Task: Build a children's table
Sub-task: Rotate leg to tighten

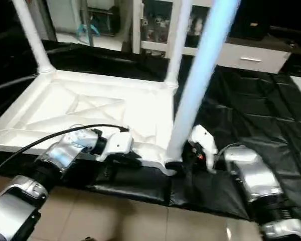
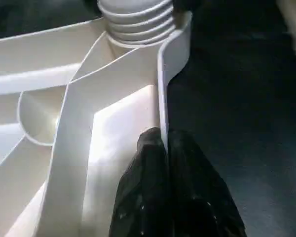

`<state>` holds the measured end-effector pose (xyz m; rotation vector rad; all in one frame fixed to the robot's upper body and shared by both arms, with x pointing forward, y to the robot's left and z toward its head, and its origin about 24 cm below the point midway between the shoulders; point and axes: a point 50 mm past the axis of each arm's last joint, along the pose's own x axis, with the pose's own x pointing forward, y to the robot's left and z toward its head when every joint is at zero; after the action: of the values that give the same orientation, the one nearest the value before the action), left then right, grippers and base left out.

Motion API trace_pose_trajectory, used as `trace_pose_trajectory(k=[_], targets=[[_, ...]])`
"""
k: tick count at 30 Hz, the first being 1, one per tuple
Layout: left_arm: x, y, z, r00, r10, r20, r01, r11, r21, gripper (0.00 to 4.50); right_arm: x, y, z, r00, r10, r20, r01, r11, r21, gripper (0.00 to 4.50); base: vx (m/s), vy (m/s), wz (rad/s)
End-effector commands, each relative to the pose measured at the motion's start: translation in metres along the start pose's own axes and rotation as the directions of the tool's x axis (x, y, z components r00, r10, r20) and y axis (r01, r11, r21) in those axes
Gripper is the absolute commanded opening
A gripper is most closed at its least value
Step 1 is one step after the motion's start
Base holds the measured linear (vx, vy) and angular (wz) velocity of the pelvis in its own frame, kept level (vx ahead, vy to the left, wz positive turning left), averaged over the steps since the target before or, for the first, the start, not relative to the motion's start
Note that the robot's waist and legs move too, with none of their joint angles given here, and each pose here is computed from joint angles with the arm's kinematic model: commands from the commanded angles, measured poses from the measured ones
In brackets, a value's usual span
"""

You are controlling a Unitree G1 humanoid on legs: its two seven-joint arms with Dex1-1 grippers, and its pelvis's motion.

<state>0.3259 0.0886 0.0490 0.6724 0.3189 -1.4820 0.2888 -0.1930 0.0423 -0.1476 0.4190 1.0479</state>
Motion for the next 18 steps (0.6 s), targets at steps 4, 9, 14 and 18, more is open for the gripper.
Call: trace_pose_trajectory(k=[4,9,14,18], targets=[[0.019,0.013,0.009,0.989,0.142,-0.04,-0.145,0.985,-0.096,0.0,0.024,-0.011,-0.024,0.922,-0.369,-0.119,0.384,0.912,0.146,2.65,0.0,0.0,0.0],[0.029,0.028,0.019,0.948,0.304,-0.093,-0.315,0.939,-0.141,0.0,0.052,-0.011,-0.022,0.829,-0.545,-0.129,0.56,0.812,0.164,2.64,-0.009,0.016,-0.08],[0.038,0.043,0.034,0.872,0.472,-0.13,-0.488,0.855,-0.175,0.0,0.094,0.0,-0.008,0.737,-0.666,-0.111,0.67,0.7,0.247,2.64,0.0,0.0,0.0],[0.04,0.047,0.04,0.852,0.511,-0.118,-0.524,0.838,-0.154,0.0,0.109,0.006,0.004,0.73,-0.68,-0.072,0.677,0.704,0.217,2.64,0.0,0.0,0.0]])
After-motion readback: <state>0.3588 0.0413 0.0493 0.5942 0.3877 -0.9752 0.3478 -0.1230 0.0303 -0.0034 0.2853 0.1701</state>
